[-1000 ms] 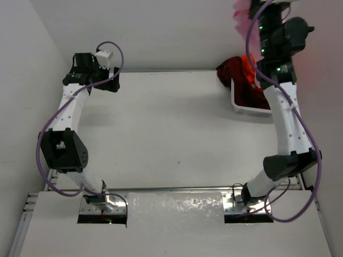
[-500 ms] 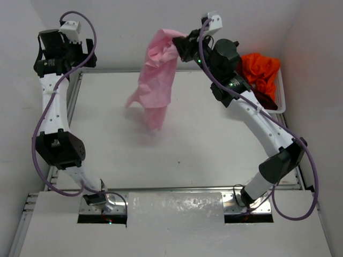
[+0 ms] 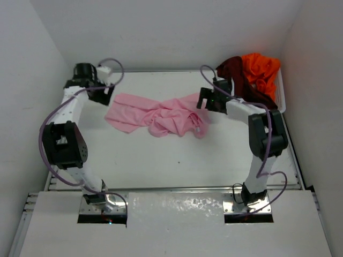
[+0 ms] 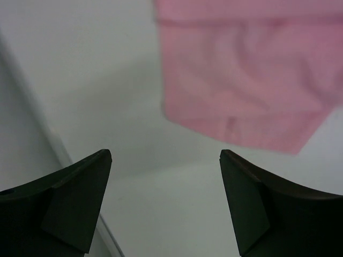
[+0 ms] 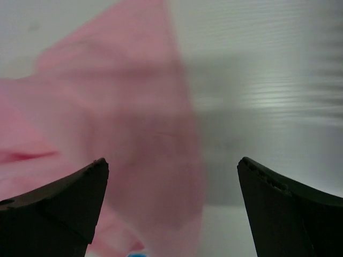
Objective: Fold and stack the t-shirts
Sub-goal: Move the tshirt to the center of the board
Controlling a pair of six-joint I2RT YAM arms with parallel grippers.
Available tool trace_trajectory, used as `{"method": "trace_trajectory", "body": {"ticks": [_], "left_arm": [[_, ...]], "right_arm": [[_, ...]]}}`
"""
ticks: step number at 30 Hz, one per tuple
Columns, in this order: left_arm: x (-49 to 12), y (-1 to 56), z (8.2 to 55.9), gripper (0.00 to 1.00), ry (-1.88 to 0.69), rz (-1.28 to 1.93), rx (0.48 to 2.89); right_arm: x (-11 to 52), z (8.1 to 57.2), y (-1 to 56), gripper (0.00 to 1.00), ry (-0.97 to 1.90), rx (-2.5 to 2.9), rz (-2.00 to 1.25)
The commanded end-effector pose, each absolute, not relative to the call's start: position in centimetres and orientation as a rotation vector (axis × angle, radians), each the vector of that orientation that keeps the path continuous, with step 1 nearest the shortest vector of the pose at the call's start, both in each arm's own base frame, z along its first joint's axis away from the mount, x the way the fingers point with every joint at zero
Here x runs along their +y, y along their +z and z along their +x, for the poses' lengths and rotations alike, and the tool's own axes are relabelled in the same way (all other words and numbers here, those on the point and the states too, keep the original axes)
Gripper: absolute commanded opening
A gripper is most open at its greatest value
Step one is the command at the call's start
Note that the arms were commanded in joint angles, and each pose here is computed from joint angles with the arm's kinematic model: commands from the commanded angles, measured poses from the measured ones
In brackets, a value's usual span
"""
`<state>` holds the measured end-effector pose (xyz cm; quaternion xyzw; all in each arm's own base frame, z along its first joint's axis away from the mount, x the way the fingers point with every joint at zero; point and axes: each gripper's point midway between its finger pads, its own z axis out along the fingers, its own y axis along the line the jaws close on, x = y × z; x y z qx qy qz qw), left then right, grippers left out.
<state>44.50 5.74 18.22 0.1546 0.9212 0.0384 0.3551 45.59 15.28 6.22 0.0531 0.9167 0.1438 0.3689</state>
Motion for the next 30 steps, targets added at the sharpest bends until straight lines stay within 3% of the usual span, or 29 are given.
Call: {"method": "trace_trajectory", "body": {"ticks": [1, 6, 7, 8, 9, 10, 11, 12, 13, 14, 17, 19, 20, 24, 26, 27, 30], "left_arm": [[5.2, 13.8, 40.8, 0.8, 0.259, 0.676, 2.468], [7.5, 10.9, 41.3, 0.73, -0.063, 0.265, 2.596], [8.1, 10.4, 42.3, 0.67, -0.09, 0.215, 2.603], [8.1, 10.1, 42.6, 0.66, -0.111, 0.192, 2.606], [7.5, 9.8, 43.1, 0.65, -0.154, 0.186, 2.593], [7.1, 9.3, 43.3, 0.65, -0.183, 0.178, 2.595], [6.3, 8.4, 43.1, 0.62, -0.231, 0.187, 2.613], [5.3, 8.1, 42.7, 0.6, -0.284, 0.218, 2.624], [4.8, 7.5, 41.9, 0.56, -0.302, 0.238, 2.64], [3.9, 7.5, 41.4, 0.55, -0.3, 0.326, 2.632], [1.2, 8.0, 40.2, 0.58, -0.122, 0.618, 2.521], [0.0, 7.1, 38.8, 0.71, 0.002, 0.719, 2.507], [-0.1, 6.8, 39.0, 0.72, -0.004, 0.697, 2.513], [-0.3, 3.2, 39.2, 0.71, -0.067, 0.615, 2.646], [-1.6, 2.2, 39.4, 0.71, -0.093, 0.632, 2.644], [-1.1, 2.2, 39.6, 0.7, -0.045, 0.628, 2.649], [-0.1, 1.8, 39.7, 0.62, 0.039, 0.608, 2.661]], "right_arm": [[12.6, 47.9, 11.1, 0.99, 0.213, 2.314, -0.109], [20.7, 42.2, 12.2, 0.97, 0.275, 2.231, -0.485], [22.2, 41.8, 13.3, 0.9, 0.302, 2.172, -0.515], [25.1, 40.0, 13.3, 0.75, 0.362, 2.145, -0.602], [26.2, 39.2, 13.0, 0.5, 0.377, 2.133, -0.638], [26.8, 38.2, 12.2, 0.19, 0.368, 2.146, -0.637], [28.5, 37.3, 12.1, 0.0, 0.39, 2.129, -0.646], [29.2, 36.6, 11.2, 0.0, 0.42, 2.131, -0.654], [30.7, 35.8, 11.0, 0.13, 0.496, 2.128, -0.67], [31.8, 35.1, 9.8, 0.33, 0.517, 2.153, -0.694], [32.3, 35.0, 8.4, 0.49, 0.525, 2.247, -0.647], [32.1, 35.3, 8.1, 0.55, 0.508, 2.255, -0.632], [32.3, 35.2, 7.2, 0.64, 0.517, 2.274, -0.637], [33.6, 35.1, 4.8, 0.65, 0.558, 2.328, -0.665], [35.0, 34.7, 4.4, 0.59, 0.592, 2.309, -0.707], [35.2, 34.8, 4.7, 0.5, 0.562, 2.286, -0.739], [34.1, 34.4, 7.0, 0.49, 0.354, 2.183, -0.794]]}}
